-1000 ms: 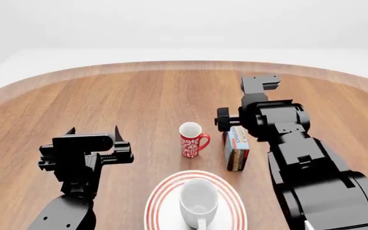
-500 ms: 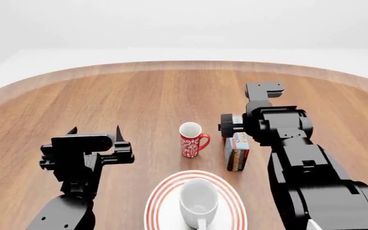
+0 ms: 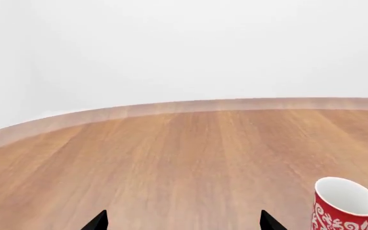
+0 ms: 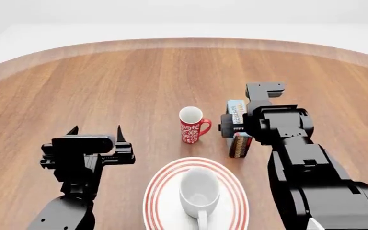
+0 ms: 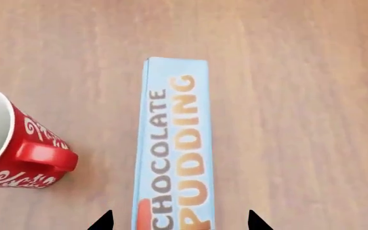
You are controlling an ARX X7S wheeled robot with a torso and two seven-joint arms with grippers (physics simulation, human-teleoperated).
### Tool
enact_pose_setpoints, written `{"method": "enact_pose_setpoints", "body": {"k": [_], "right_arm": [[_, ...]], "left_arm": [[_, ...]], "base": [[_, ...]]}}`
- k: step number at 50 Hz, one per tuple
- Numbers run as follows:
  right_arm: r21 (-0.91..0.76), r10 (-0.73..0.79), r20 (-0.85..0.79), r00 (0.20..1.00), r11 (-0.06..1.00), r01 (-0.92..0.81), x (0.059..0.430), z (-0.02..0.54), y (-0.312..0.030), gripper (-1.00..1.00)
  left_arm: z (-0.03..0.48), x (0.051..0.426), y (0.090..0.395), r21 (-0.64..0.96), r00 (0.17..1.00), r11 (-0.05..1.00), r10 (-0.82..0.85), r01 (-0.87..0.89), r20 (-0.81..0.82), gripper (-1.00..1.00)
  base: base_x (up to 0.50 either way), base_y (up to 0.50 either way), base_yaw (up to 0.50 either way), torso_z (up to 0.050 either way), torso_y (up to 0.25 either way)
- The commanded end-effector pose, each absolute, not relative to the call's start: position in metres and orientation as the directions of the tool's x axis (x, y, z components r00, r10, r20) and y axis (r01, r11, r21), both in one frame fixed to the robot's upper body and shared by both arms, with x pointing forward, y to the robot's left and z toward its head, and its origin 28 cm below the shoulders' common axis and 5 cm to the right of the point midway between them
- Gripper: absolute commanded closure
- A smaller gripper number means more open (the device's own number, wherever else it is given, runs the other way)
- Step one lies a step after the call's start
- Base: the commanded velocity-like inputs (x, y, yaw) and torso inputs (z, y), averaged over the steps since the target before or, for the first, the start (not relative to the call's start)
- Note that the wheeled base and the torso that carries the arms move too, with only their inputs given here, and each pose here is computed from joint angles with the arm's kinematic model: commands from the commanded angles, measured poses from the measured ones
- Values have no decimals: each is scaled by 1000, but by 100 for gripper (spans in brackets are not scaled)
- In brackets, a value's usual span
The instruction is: Pick up the white mug and put it on the plate, and put the chocolate pudding to the right of the plate.
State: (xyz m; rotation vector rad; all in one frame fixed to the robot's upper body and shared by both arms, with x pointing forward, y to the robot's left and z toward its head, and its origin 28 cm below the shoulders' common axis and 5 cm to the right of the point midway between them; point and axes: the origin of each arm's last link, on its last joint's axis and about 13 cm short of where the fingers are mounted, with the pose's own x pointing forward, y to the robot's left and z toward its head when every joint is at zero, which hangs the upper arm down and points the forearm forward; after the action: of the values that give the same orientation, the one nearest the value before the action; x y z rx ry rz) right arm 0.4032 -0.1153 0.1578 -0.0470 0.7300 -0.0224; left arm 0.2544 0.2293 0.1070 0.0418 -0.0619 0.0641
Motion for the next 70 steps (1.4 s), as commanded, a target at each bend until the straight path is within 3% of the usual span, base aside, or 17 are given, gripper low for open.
{"method": "enact_pose_setpoints", "body": {"k": [1, 10, 11, 29, 54, 57, 60, 63, 65, 67, 70], "right_arm": [[-48, -28, -672, 740, 999, -5, 402, 155, -115, -100], [-50, -29, -672, 740, 999, -6, 403, 158, -115, -100], [-45, -43, -667, 744, 999, 17, 403, 159, -116, 100], [-38, -31, -660, 750, 999, 8, 404, 160, -115, 100], [-89, -43, -623, 781, 996, -16, 406, 182, -138, 100], [-88, -66, -737, 673, 996, 1, 373, 166, -153, 100], [-83, -73, -765, 640, 996, 15, 347, 173, -165, 100], [-132, -68, -584, 809, 991, -12, 320, 208, -164, 100], [-129, -69, -591, 804, 992, -10, 314, 201, -169, 100], [-44, 67, -611, 789, 992, -119, 307, 187, -147, 100], [-18, 103, -619, 778, 989, -145, 285, 186, -161, 100]], "left_arm": [[106, 254, 230, 50, 996, 996, 65, -69, 68, -100], [109, 254, 230, 10, 995, 997, 69, -70, 77, -100], [109, 254, 230, 10, 995, 997, 71, -72, 76, -100], [109, 254, 231, 0, 996, 998, 62, -62, 61, -100], [111, 251, 233, -15, 995, 998, 61, -60, 84, -100], [112, 251, 233, -18, 994, 998, 62, -60, 88, -100], [114, 251, 233, -14, 994, 998, 61, -60, 93, -100], [113, 251, 233, -18, 994, 998, 62, -61, 92, -100], [112, 250, 233, -16, 994, 998, 63, -62, 91, -100], [113, 250, 233, -17, 994, 998, 64, -63, 91, -100], [113, 250, 233, -14, 994, 998, 65, -64, 93, -100]], "base": [[0, 0, 0, 0, -250], [0, 0, 0, 0, -132], [0, 0, 0, 0, 0], [0, 0, 0, 0, 0], [0, 0, 0, -1, 205], [0, 0, 0, 0, 0], [0, 0, 0, 0, 0], [0, 0, 0, 0, 0], [0, 0, 0, 0, 0], [0, 0, 0, 0, 0], [0, 0, 0, 0, 0]]}}
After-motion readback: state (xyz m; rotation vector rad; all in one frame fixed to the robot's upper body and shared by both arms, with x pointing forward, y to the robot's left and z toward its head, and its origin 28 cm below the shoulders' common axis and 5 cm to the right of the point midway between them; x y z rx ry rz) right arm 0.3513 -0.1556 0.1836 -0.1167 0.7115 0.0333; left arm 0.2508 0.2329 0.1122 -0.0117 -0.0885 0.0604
